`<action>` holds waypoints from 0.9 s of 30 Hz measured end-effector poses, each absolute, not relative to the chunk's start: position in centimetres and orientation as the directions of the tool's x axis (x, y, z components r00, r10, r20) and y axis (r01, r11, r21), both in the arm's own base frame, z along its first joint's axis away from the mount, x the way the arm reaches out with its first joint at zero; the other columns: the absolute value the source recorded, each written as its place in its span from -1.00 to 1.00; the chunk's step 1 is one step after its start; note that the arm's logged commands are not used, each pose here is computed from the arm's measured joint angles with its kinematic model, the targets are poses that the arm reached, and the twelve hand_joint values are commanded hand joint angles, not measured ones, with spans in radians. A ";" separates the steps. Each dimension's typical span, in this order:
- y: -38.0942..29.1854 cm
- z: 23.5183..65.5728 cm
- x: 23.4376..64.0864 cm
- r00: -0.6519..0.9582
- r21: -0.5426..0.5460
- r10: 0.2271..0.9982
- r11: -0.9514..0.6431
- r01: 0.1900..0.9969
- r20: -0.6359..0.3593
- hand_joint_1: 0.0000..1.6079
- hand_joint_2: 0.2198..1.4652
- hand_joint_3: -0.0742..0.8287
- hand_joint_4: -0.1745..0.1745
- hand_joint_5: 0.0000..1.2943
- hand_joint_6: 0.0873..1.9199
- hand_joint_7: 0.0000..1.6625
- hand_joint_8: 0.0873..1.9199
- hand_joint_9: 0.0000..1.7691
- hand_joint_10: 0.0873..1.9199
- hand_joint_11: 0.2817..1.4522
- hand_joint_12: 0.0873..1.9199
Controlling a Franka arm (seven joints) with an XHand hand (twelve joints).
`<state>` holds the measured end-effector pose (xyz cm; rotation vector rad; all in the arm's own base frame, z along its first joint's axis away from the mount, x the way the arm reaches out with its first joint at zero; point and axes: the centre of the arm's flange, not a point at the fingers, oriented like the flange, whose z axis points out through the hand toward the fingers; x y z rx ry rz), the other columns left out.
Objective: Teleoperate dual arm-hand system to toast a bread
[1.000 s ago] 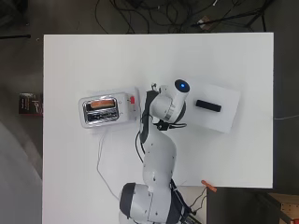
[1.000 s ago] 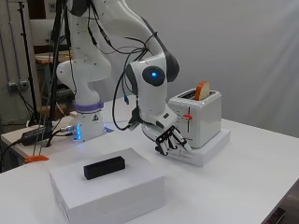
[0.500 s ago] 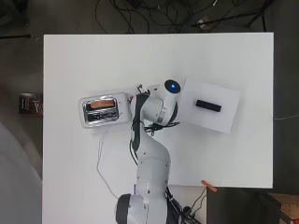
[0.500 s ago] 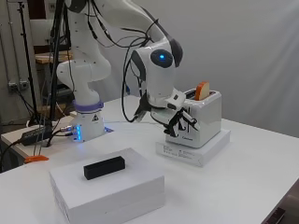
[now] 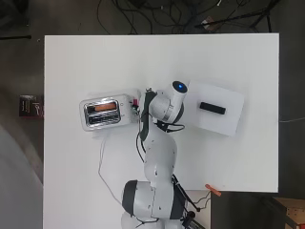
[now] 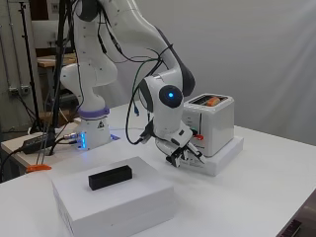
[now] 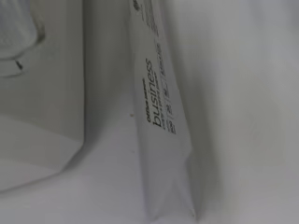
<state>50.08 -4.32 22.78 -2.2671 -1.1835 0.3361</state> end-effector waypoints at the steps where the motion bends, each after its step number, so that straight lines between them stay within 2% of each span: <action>1: -4.5 21.7 49.9 0.591 -0.596 0.806 -0.464 0.655 0.022 -0.60 0.15 -0.84 -0.86 -0.67 -1.00 0.56 1.00 0.90 1.00 0.80 1.00; 4: -4.7 20.3 49.6 0.622 -0.607 0.782 -0.507 0.612 -0.026 -0.62 0.16 -0.84 -0.83 -0.71 -1.00 0.62 1.00 0.94 1.00 0.83 0.98; 7: -4.1 21.2 50.5 0.630 -0.596 0.776 -0.521 0.611 -0.033 -0.73 0.20 -0.82 -0.80 -0.69 -1.00 0.67 1.00 0.96 1.00 0.86 0.97; 11: -3.4 25.1 51.9 0.600 -0.537 0.800 -0.490 0.686 0.037 -0.77 0.23 -0.83 -0.73 -0.52 -1.00 0.77 1.00 0.99 1.00 0.90 0.92; 14: -2.8 31.2 52.9 0.572 -0.453 0.815 -0.476 0.754 0.095 -0.80 0.24 -0.83 -0.65 -0.31 -1.00 0.65 1.00 0.93 1.00 0.86 0.92; 15: -2.7 33.6 53.3 0.564 -0.424 0.818 -0.473 0.772 0.114 -0.82 0.24 -0.83 -0.41 -0.10 -1.00 0.57 1.00 0.86 1.00 0.79 0.93; 16: -2.6 36.3 53.9 0.551 -0.392 0.824 -0.467 0.793 0.133 -0.85 0.25 -0.83 -0.13 0.06 -0.91 0.50 1.00 0.80 1.00 0.72 0.93; 18: -2.3 41.0 55.2 0.524 -0.326 0.836 -0.456 0.828 0.160 -0.88 0.25 -0.84 0.16 0.12 -0.63 0.42 1.00 0.70 1.00 0.54 0.95; 20: -2.1 44.7 56.0 0.509 -0.263 0.842 -0.458 0.849 0.178 -0.89 0.24 -0.84 0.31 0.10 -0.42 0.36 1.00 0.61 1.00 0.36 0.94; 23: -1.5 48.5 55.5 0.500 -0.187 0.849 -0.471 0.862 0.171 -0.90 0.22 -0.84 0.39 0.06 -0.28 0.32 1.00 0.55 1.00 0.17 0.91; 24: -1.4 48.9 55.0 0.501 -0.173 0.851 -0.476 0.862 0.154 -0.89 0.22 -0.84 0.45 0.03 -0.21 0.29 1.00 0.49 1.00 -0.02 0.80; 25: -1.4 48.9 54.4 0.503 -0.167 0.853 -0.481 0.861 0.136 -0.88 0.22 -0.84 0.50 0.00 -0.15 0.20 1.00 0.37 1.00 -0.23 0.59; 26: -1.4 48.5 54.0 0.507 -0.169 0.853 -0.485 0.858 0.123 -0.87 0.22 -0.84 0.52 -0.02 -0.13 0.10 1.00 0.26 1.00 -0.36 0.33; 27: -1.4 48.0 53.7 0.512 -0.172 0.851 -0.491 0.854 0.117 -0.86 0.22 -0.84 0.55 -0.03 -0.13 0.02 1.00 0.16 0.94 -0.40 -0.02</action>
